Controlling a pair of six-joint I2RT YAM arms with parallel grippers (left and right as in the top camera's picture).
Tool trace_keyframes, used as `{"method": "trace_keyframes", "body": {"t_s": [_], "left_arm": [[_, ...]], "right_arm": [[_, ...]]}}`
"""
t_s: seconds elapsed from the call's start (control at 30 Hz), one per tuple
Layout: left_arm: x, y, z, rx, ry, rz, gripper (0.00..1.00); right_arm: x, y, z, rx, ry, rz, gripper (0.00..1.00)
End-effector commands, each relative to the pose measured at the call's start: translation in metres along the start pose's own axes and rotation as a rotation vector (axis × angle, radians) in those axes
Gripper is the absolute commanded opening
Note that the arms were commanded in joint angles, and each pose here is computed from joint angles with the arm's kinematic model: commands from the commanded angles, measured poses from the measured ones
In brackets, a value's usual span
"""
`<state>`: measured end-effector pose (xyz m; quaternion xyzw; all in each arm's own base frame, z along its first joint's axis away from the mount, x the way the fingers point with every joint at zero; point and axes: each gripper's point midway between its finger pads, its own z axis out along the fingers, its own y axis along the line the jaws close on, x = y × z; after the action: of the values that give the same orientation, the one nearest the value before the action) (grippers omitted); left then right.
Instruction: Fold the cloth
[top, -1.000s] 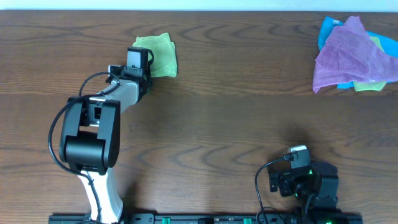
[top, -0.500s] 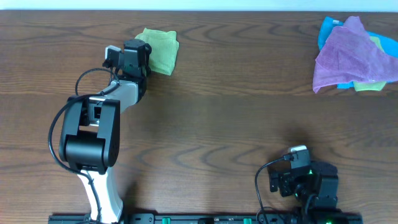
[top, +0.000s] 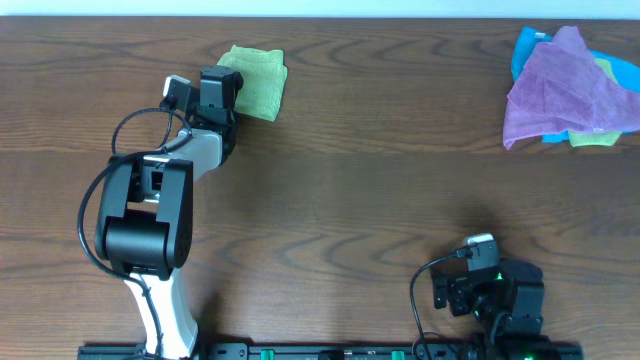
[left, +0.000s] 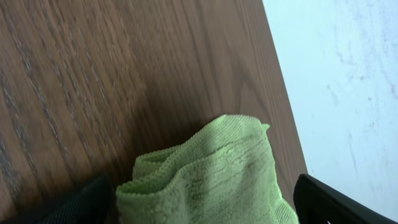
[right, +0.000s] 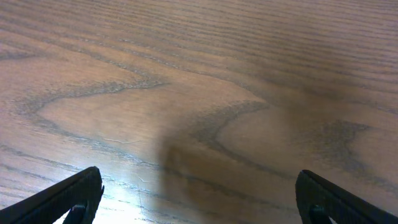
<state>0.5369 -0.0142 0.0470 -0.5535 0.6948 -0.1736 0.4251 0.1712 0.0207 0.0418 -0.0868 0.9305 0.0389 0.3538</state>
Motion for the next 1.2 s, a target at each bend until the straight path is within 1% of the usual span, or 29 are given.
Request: {"method": "trace_keyframes", "body": {"t_s": [0.0, 0.13, 0.23, 0.33, 0.37, 0.43, 0.63, 0.77, 0.87, 0.93, 1.03, 1.1, 1.13, 1.17], "left_arm": [[-0.004, 0.005, 0.004, -0.011, -0.028, 0.032, 0.95], [0.003, -0.003, 0.000, 0.013, -0.008, 0.022, 0.95], [0.017, -0.003, -0.003, 0.005, 0.030, 0.006, 0.95], [0.039, 0.017, -0.008, -0.085, 0.086, -0.030, 0.95], [0.048, 0.026, -0.011, -0.121, 0.118, -0.025, 0.95], [0.055, 0.033, -0.014, -0.152, 0.138, -0.013, 0.95], [0.056, 0.038, -0.013, -0.166, 0.133, -0.003, 0.95], [0.058, 0.042, -0.003, -0.157, 0.118, -0.009, 0.95], [0.063, 0.042, 0.008, -0.123, 0.111, -0.031, 0.95], [0.066, 0.042, 0.017, -0.103, 0.102, -0.072, 0.95], [0.068, 0.042, 0.024, -0.103, 0.096, -0.090, 0.95], [0.070, 0.038, 0.029, -0.094, 0.096, -0.094, 1.00], [0.071, 0.036, 0.032, -0.090, 0.099, -0.096, 1.00], [0.073, 0.033, 0.034, -0.085, 0.103, -0.099, 0.90]], "right_arm": [[0.004, 0.003, 0.003, -0.011, 0.006, -0.016, 0.99], [0.004, 0.003, 0.003, -0.011, 0.006, -0.017, 0.99], [0.004, 0.003, 0.003, -0.011, 0.006, -0.016, 0.99], [0.004, 0.003, 0.003, -0.011, 0.006, -0.017, 0.99], [0.004, 0.003, 0.003, -0.011, 0.006, -0.016, 0.99], [0.004, 0.003, 0.003, -0.011, 0.007, -0.016, 0.99], [0.004, 0.003, 0.003, -0.011, 0.007, -0.016, 0.99], [0.004, 0.003, 0.003, -0.011, 0.007, -0.017, 0.99], [0.004, 0.003, 0.003, -0.011, 0.006, -0.016, 0.99], [0.004, 0.003, 0.003, -0.011, 0.007, -0.017, 0.99], [0.004, 0.003, 0.003, -0.011, 0.007, -0.016, 0.99], [0.004, 0.003, 0.003, -0.011, 0.006, -0.016, 0.99], [0.004, 0.003, 0.003, -0.011, 0.006, -0.016, 0.99], [0.004, 0.003, 0.003, -0.011, 0.006, -0.016, 0.99]]}}
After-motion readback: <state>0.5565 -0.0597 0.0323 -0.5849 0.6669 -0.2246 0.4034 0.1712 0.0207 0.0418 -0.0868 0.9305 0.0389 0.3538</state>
